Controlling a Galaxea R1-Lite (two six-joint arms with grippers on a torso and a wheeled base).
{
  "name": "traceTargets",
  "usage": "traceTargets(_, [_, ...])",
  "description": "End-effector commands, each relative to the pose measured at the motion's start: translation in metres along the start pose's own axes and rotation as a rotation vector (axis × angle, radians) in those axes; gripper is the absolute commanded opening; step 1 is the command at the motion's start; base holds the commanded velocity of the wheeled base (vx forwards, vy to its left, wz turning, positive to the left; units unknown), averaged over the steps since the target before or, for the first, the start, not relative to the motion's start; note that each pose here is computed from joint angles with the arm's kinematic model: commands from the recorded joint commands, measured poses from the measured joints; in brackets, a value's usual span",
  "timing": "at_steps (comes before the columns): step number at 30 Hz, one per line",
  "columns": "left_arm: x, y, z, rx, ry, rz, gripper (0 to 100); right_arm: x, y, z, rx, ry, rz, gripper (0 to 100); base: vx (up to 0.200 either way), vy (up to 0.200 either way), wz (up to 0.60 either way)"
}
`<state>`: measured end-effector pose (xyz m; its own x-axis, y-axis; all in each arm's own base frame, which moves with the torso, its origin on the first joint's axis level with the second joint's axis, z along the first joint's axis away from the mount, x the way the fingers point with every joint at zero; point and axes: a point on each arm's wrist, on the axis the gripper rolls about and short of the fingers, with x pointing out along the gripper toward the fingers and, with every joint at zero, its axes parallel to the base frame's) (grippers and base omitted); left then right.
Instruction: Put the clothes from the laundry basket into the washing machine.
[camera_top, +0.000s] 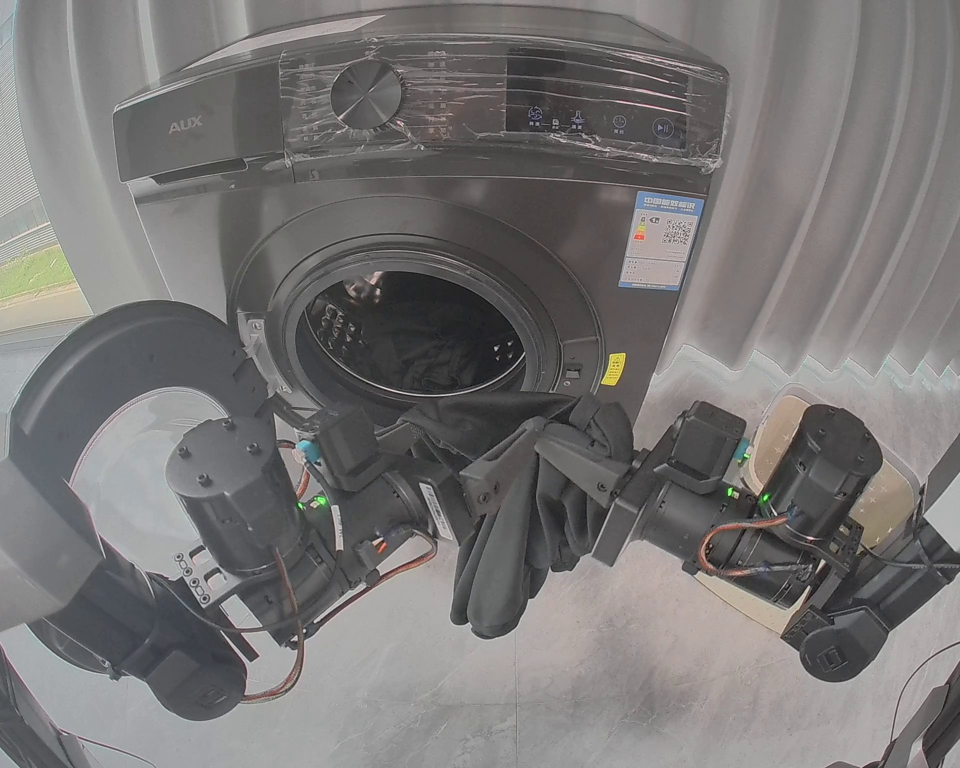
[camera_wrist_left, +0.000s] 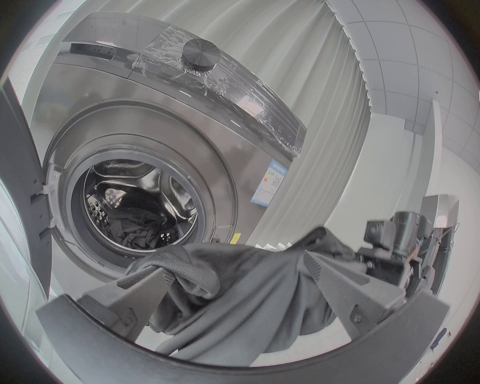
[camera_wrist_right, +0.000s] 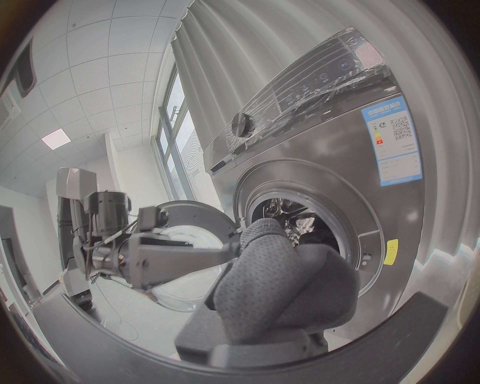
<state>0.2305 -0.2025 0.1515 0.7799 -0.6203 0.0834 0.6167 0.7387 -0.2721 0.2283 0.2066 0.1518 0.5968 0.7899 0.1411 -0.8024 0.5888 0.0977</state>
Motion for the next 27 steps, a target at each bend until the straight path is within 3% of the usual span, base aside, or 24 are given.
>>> traceTargets(1, [-0.007, 0.0, -0.004, 0.0, 0.024, 0.001, 100, 0.002, -0.011, 0.004, -0.005, -0.023, -0.038, 0, 0.0, 0.0, 0.0])
traceTargets(6, [-0.021, -0.012, -0.021, 0.001, 0.105, -0.036, 100, 0.002, -0.028, 0.003, -0.009, -0.025, -0.087, 0, 0.0, 0.0, 0.0])
traceTargets(12, [-0.044, -0.013, -0.043, 0.016, 0.23, -0.081, 100, 0.002, -0.027, 0.002, -0.008, -0.029, -0.083, 0, 0.0, 0.0, 0.0])
traceTargets(20, [-0.051, -0.007, -0.043, 0.014, 0.185, -0.11, 100, 0.002, -0.02, -0.001, -0.002, -0.015, -0.061, 0, 0.0, 0.0, 0.0])
traceTargets(23, [-0.052, 0.0, -0.045, 0.051, 0.197, -0.089, 100, 0.002, -0.015, -0.001, -0.002, -0.016, -0.045, 0, 0.0, 0.0, 0.0])
traceTargets(26, [-0.052, 0.008, -0.053, 0.118, 0.231, -0.089, 100, 0.003, -0.008, 0.0, 0.0, -0.02, -0.02, 0, 0.0, 0.0, 0.0])
traceTargets(27, [-0.052, 0.008, -0.053, 0.118, 0.231, -0.089, 100, 0.003, -0.008, 0.0, 0.0, -0.02, -0.02, 0, 0.0, 0.0, 0.0])
